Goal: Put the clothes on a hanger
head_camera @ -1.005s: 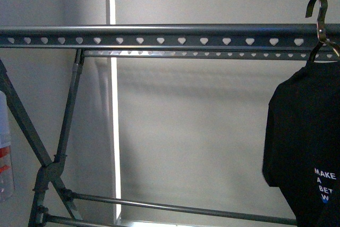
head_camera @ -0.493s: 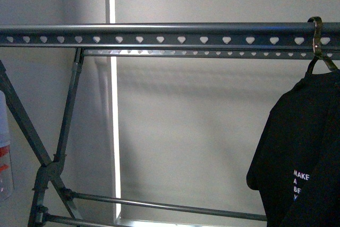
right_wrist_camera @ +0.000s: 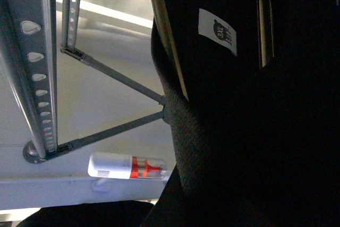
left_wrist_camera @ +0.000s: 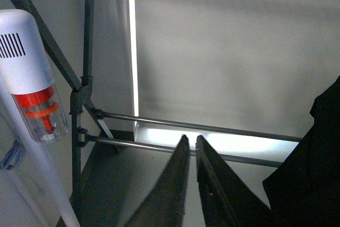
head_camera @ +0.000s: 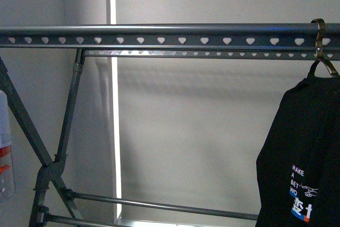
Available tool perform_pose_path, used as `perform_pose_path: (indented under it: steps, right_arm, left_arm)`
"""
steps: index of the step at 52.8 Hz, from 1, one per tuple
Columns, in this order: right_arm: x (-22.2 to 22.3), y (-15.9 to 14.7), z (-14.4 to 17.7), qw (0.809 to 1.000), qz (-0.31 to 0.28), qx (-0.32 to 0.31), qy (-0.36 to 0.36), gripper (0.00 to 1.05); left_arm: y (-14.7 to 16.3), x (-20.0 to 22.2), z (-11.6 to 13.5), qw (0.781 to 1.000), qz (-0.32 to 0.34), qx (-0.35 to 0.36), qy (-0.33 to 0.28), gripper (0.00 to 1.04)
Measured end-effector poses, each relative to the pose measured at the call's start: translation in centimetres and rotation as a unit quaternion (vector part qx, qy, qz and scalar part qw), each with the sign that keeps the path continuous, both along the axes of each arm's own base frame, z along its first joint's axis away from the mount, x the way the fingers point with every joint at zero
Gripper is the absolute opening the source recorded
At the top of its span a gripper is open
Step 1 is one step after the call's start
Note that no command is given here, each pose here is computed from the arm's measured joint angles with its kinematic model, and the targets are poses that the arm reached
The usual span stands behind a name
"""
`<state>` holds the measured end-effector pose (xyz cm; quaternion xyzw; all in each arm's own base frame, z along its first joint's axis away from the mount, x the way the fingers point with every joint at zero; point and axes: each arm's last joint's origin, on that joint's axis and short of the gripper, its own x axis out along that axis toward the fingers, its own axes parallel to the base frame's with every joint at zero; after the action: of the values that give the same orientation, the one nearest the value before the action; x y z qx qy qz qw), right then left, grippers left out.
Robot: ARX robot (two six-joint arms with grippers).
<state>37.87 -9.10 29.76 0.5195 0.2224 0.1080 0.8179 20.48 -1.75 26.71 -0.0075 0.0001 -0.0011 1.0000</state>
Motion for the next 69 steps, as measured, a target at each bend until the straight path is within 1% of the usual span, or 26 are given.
perform_pose_path:
  steps: [2, 6, 8, 9, 12, 13, 18, 22, 26, 27, 31, 32, 34, 36, 38, 39, 40, 42, 44, 48, 49, 52, 57, 61, 62, 69]
  right_arm:
    - [-0.1, -0.1, -0.3, 1.0, 0.001, -0.004, -0.003, 0.03]
    - [-0.5, -0.3, -1.7, 1.0, 0.005, -0.016, -0.009, 0.04]
    - [-0.8, -0.2, -2.5, 0.999, 0.004, -0.031, -0.011, 0.1]
    - [-1.3, -0.1, -3.1, 0.999, -0.002, -0.045, -0.01, 0.15]
    - [-2.4, 0.2, -4.1, 0.997, -0.01, -0.079, -0.016, 0.26]
    - [-3.1, 0.4, -4.5, 0.995, -0.013, -0.098, -0.022, 0.31]
    - [-6.2, 1.2, -5.9, 0.987, -0.026, -0.153, -0.043, 0.49]
    - [-8.3, 1.8, -6.4, 0.978, -0.046, -0.193, -0.062, 0.59]
    - [-12.1, 2.9, -6.6, 0.957, -0.075, -0.258, -0.107, 0.75]
    - [-13.5, 3.3, -6.6, 0.948, -0.083, -0.281, -0.122, 0.8]
    - [-17.7, 4.6, -6.4, 0.923, -0.1, -0.333, -0.166, 0.94]
    - [-18.8, 5.1, -6.4, 0.917, -0.104, -0.344, -0.176, 0.98]
    - [-20.4, 5.7, -6.6, 0.906, -0.112, -0.365, -0.184, 0.99]
    - [-22.5, 6.6, -6.9, 0.894, -0.111, -0.386, -0.197, 0.97]
    - [-24.8, 7.7, -7.4, 0.877, -0.119, -0.422, -0.197, 0.92]
    - [-25.6, 8.1, -7.5, 0.87, -0.123, -0.435, -0.197, 0.89]
    - [-26.7, 8.5, -7.8, 0.855, -0.123, -0.46, -0.204, 0.83]
    - [-27.8, 9.0, -8.8, 0.84, -0.116, -0.482, -0.221, 0.75]
    - [-28.0, 9.1, -9.9, 0.833, -0.113, -0.493, -0.224, 0.67]
    - [-28.0, 9.0, -11.1, 0.827, -0.11, -0.508, -0.215, 0.53]
    - [-28.0, 9.0, -11.2, 0.827, -0.11, -0.509, -0.214, 0.52]
    - [-28.0, 9.1, -11.4, 0.824, -0.108, -0.513, -0.215, 0.41]
    - [-28.1, 9.1, -11.5, 0.82, -0.11, -0.516, -0.223, 0.18]
    - [-28.1, 9.1, -11.8, 0.819, -0.109, -0.517, -0.222, 0.04]
    - [-28.1, 9.1, -11.9, 0.819, -0.108, -0.519, -0.221, 0.01]
    - [-28.1, 9.1, -12.2, 0.819, -0.109, -0.519, -0.22, 0.02]
  left_arm:
    - [0.1, -0.5, -0.7, 1.0, -0.001, 0.001, -0.001, 0.02]
    - [0.4, -1.6, -2.2, 1.0, -0.002, 0.004, 0.0, 0.04]
    - [0.6, -2.0, -2.8, 1.0, -0.001, 0.004, 0.001, 0.04]
    - [0.9, -2.4, -3.2, 1.0, -0.007, 0.005, 0.002, 0.04]
    - [1.4, -2.9, -3.9, 1.0, -0.005, 0.005, 0.002, 0.04]
    - [1.5, -3.2, -4.4, 1.0, -0.003, 0.005, 0.004, 0.04]
    - [1.7, -4.1, -5.4, 1.0, 0.002, 0.005, 0.004, 0.04]
    - [1.7, -4.5, -5.8, 1.0, 0.001, 0.005, 0.003, 0.04]
    - [1.7, -5.2, -6.5, 1.0, 0.001, 0.005, 0.001, 0.04]
    - [1.7, -5.4, -6.7, 1.0, 0.001, 0.005, 0.001, 0.04]
    - [1.7, -5.8, -7.1, 1.0, 0.001, 0.005, 0.001, 0.04]
    - [1.7, -5.9, -7.2, 1.0, 0.001, 0.005, 0.001, 0.04]
    - [1.7, -6.1, -7.4, 1.0, 0.001, 0.005, 0.0, 0.04]
    - [1.7, -6.3, -7.6, 1.0, 0.001, 0.005, 0.001, 0.04]
    - [1.7, -6.6, -7.8, 1.0, 0.001, 0.005, 0.001, 0.04]
    - [1.7, -6.7, -7.9, 1.0, 0.001, 0.005, 0.001, 0.04]
    - [1.7, -6.8, -8.1, 1.0, 0.001, 0.005, 0.001, 0.04]
    - [1.7, -7.0, -8.3, 1.0, 0.002, 0.005, 0.002, 0.04]
    - [1.7, -7.2, -8.4, 1.0, 0.001, 0.005, 0.001, 0.04]
    - [1.7, -7.5, -8.6, 1.0, 0.001, 0.005, -0.001, 0.04]
    - [1.7, -7.6, -8.6, 1.0, 0.001, 0.005, -0.001, 0.04]
    - [1.7, -7.8, -8.8, 1.0, 0.0, 0.006, 0.001, 0.04]
    - [1.7, -8.2, -9.1, 1.0, 0.0, 0.006, 0.0, 0.04]
    - [1.7, -8.4, -9.5, 1.0, 0.001, 0.006, -0.005, 0.04]
    - [1.7, -8.4, -9.5, 1.0, -0.001, 0.006, -0.006, 0.04]
    - [1.7, -8.8, -9.4, 1.0, 0.0, 0.006, -0.013, 0.04]
